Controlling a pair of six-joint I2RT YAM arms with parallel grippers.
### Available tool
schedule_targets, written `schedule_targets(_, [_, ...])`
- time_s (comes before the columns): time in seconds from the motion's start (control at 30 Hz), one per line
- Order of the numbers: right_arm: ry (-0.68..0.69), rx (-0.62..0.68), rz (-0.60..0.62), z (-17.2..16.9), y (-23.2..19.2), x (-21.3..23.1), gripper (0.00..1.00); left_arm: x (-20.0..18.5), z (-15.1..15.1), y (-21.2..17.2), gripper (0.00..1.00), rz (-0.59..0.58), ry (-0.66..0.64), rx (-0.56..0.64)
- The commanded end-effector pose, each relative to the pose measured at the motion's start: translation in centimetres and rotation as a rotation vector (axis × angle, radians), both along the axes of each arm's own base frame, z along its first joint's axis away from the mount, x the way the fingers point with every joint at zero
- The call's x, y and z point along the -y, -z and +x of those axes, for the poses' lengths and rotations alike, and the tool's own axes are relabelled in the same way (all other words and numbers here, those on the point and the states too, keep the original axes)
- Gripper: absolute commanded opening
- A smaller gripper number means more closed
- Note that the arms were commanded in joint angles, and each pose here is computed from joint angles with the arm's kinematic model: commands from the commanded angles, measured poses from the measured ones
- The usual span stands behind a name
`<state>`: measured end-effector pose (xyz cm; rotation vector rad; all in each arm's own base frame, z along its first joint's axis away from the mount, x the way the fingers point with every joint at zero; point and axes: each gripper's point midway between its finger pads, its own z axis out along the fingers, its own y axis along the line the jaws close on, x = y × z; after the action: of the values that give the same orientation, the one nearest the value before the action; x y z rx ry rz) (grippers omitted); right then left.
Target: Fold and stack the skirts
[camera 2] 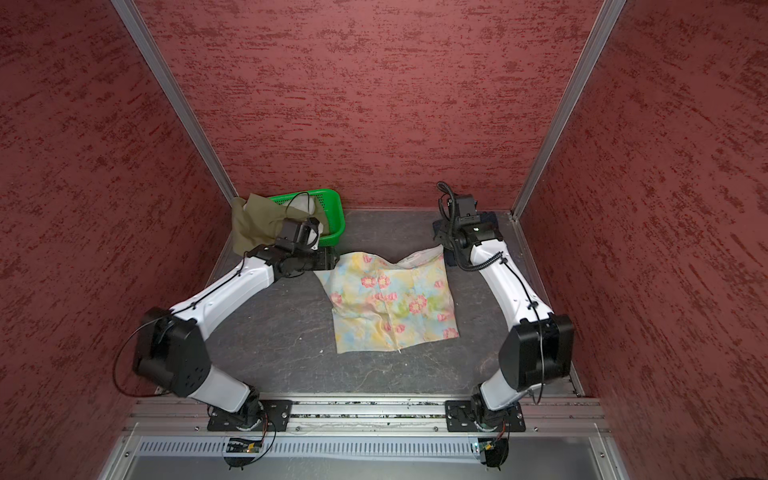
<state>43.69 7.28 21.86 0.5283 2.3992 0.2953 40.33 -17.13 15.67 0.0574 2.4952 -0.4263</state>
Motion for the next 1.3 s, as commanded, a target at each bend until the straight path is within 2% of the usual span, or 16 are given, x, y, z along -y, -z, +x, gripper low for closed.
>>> schedule_targets(0.0, [-0.026,0.110,0.051,0.3,-3.5,0.0,0.99,0.5,-0.4,-2.8,0.99,-0.035,-0.024,0.053])
schedule_targets(0.13, [-0.014,0.069,0.039,-2.7,-1.5,1.3,0.99,-0.4,-3.7,-4.3,0.99,-0.054,-0.062,0.090])
schedule_targets(0.27, [-0.032,0.034,0.084,-6.4,0.8,0.9,0.99,-0.9,-8.7,-3.3,0.99,-0.027,-0.070,0.071])
schedule_targets(0.43, [-0.016,-0.070,0.082,-11.1,5.6,1.6,0.99,-1.0,-15.3,1.6,0.99,0.042,-0.073,-0.045])
schedule_targets(0.53, [-0.015,-0.131,0.077,-12.9,8.2,1.8,0.96,-0.3,-17.5,4.4,0.99,0.029,-0.075,-0.111])
schedule_targets(0.73, [-0.023,-0.213,0.092,-14.2,12.5,1.5,0.82,0.8,-18.5,7.2,0.99,0.067,-0.074,-0.185])
schedule_targets(1.1, [-0.042,-0.306,0.060,-15.4,17.4,1.8,0.46,2.4,-17.5,10.6,0.99,0.025,-0.080,-0.283])
schedule_targets(1.27, [-0.033,-0.317,0.025,-15.3,18.3,2.3,0.44,1.9,-16.5,10.2,0.99,0.022,-0.087,-0.279])
